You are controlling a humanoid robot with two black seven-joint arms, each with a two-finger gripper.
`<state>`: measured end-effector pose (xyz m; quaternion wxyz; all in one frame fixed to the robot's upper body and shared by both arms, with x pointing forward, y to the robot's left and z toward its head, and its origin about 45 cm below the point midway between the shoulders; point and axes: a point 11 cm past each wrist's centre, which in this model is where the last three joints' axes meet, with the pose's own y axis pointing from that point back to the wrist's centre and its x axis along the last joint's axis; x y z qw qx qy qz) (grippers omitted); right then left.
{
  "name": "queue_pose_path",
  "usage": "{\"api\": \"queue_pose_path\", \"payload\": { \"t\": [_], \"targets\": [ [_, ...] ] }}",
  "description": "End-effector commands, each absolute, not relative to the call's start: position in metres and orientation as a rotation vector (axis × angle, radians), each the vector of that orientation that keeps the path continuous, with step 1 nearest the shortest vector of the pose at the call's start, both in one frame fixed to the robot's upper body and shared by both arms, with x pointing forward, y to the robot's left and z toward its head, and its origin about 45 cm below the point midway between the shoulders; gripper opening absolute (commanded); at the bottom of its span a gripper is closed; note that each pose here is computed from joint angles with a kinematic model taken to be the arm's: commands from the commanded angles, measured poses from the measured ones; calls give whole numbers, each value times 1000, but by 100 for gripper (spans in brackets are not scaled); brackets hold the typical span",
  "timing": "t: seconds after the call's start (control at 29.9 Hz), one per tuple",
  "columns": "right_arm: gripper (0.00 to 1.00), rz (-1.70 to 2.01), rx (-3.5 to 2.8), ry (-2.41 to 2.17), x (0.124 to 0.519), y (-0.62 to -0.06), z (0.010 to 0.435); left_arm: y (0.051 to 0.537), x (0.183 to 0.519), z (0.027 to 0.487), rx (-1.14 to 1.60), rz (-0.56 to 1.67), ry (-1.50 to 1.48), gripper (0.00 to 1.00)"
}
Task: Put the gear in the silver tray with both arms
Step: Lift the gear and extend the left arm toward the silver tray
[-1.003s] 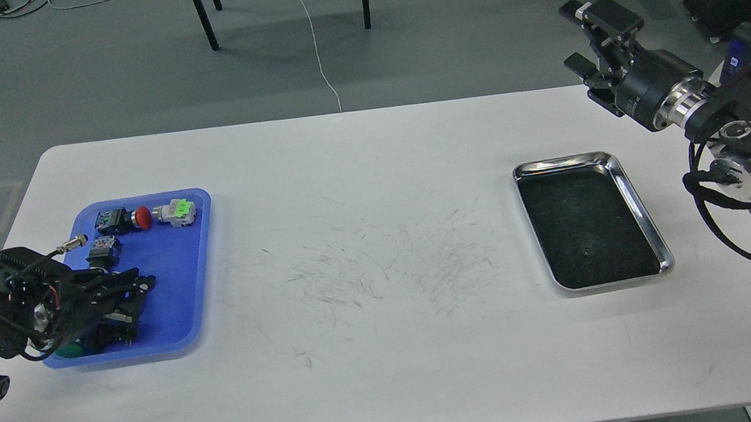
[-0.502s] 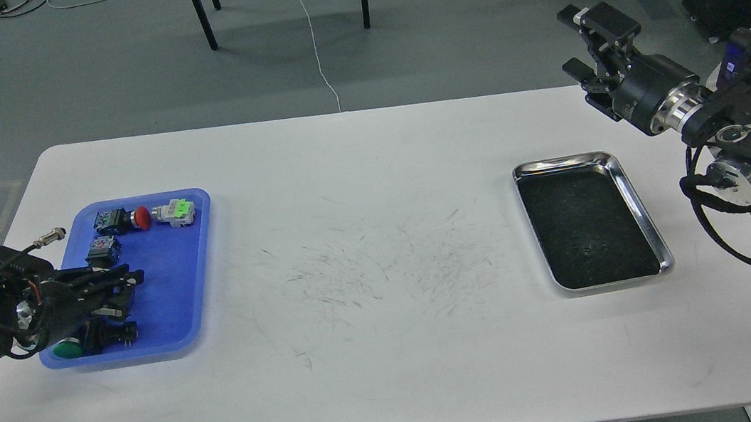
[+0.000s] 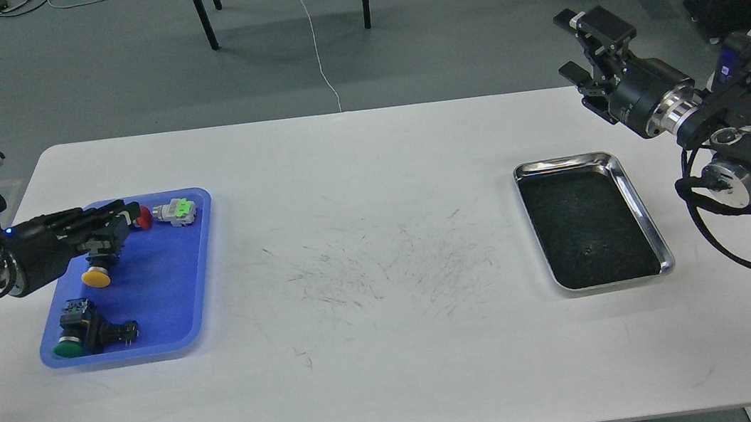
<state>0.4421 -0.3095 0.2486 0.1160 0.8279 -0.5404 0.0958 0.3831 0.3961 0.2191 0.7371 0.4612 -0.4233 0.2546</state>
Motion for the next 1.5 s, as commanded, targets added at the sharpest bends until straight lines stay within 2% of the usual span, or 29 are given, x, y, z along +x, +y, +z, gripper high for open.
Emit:
{"api": "queue_pose_path", "payload": {
  "t": [0.0, 0.2, 0.37, 0.64, 0.74, 1.14, 1.47],
  "targets": [
    [93, 277, 2427, -1576, 442, -307, 247, 366, 403, 255, 930, 558, -977, 9],
    [93, 275, 2439, -1570, 443, -302, 247, 302, 414, 261, 806, 472, -995, 9],
    [93, 292, 2440, -1592, 447, -302, 253, 235, 412, 239, 718, 345, -1007, 9],
    [93, 318, 2428, -1764, 461, -307, 275, 136, 387, 182, 641, 126, -1012, 9],
    [93, 296, 2446, -1795, 463, -303, 278, 119, 377, 161, 633, 92, -991, 9],
    [94, 121, 2387, -1995, 467, -332, 271, 41, 362, 141, 581, -7, -1038, 9],
    [94, 120, 2351, -2013, 466, -341, 266, 60, 380, 133, 655, 33, -1053, 9]
  ]
}}
